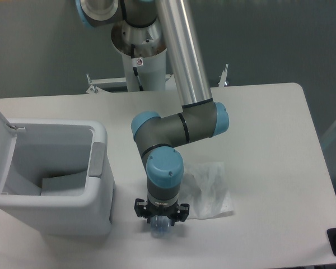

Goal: Place the trash in the trash can
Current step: 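Close the gripper around the bottle's cap end, then lift the bottle and carry it over the open trash bin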

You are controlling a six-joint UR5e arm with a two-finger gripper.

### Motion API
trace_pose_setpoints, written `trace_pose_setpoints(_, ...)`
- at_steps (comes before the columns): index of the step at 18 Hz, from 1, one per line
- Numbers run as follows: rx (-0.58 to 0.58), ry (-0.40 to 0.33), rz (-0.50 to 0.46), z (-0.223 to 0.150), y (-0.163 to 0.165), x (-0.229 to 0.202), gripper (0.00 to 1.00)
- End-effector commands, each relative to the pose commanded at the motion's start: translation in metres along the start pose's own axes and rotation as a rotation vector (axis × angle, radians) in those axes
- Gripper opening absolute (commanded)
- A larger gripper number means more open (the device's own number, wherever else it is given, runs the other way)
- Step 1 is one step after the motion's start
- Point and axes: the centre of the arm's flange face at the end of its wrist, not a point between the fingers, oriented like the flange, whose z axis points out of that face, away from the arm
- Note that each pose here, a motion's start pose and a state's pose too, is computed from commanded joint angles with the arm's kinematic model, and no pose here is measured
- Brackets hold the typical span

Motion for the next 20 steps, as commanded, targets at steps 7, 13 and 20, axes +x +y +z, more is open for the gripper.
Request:
trace_pose_setpoints(7,0.004,-0.003,0.003,-0.004,0.0,0.0,0.67)
trace_pose_setpoints(13,0.076,-0.026,0.011,-0.053,-0.006,0.0,0.67)
trace_pose_setpoints(20,0.157,0.011,-0.01,-0.092,-0.007,-0.008,0.59)
